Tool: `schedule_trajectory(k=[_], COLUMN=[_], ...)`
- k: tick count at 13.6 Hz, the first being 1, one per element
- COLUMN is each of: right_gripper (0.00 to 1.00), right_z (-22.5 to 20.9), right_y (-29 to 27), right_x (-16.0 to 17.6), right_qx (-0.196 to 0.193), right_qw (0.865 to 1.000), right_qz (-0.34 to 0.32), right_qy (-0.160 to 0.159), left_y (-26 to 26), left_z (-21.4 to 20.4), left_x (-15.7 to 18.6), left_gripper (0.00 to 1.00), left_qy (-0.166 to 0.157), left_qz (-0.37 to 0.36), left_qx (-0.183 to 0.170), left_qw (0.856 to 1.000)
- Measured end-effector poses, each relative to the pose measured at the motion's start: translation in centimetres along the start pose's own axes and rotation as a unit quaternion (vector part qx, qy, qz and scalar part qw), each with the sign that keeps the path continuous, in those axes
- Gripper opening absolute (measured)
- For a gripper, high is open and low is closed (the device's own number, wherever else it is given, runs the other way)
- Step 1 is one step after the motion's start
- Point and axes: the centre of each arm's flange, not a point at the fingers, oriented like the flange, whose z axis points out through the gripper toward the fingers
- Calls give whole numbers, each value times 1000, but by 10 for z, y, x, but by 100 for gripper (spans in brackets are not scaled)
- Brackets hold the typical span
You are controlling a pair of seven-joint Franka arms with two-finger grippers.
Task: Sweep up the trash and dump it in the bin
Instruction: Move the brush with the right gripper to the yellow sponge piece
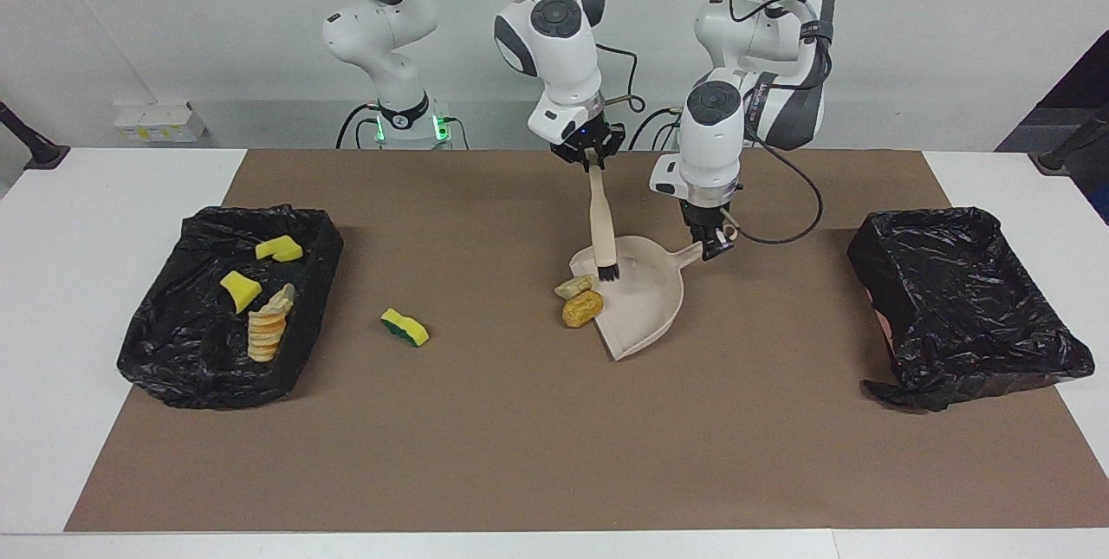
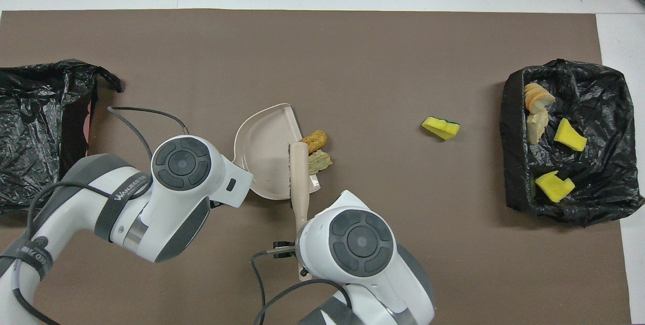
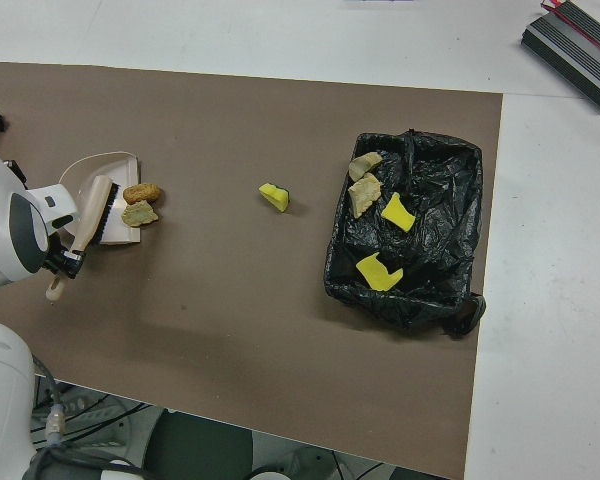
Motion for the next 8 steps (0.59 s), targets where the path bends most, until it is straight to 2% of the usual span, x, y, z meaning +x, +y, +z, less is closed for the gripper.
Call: schedule_trajectory(k=[4,8], right_gripper=[26,26], right_z=[-57,-75], right_y=[84,190], right_x=[26,67], right_qx=[-17,-77], right_qw=[1000,997], right_qz=[-7,24], right_qy=[-5,14], left_y=[0,0], left_z=[0,0], left_x=[0,-1], left_gripper=[31,31], left_qy=[0,0], left_qz=[-8,-11], left_qx=[0,0], left_qw=[1000,1000])
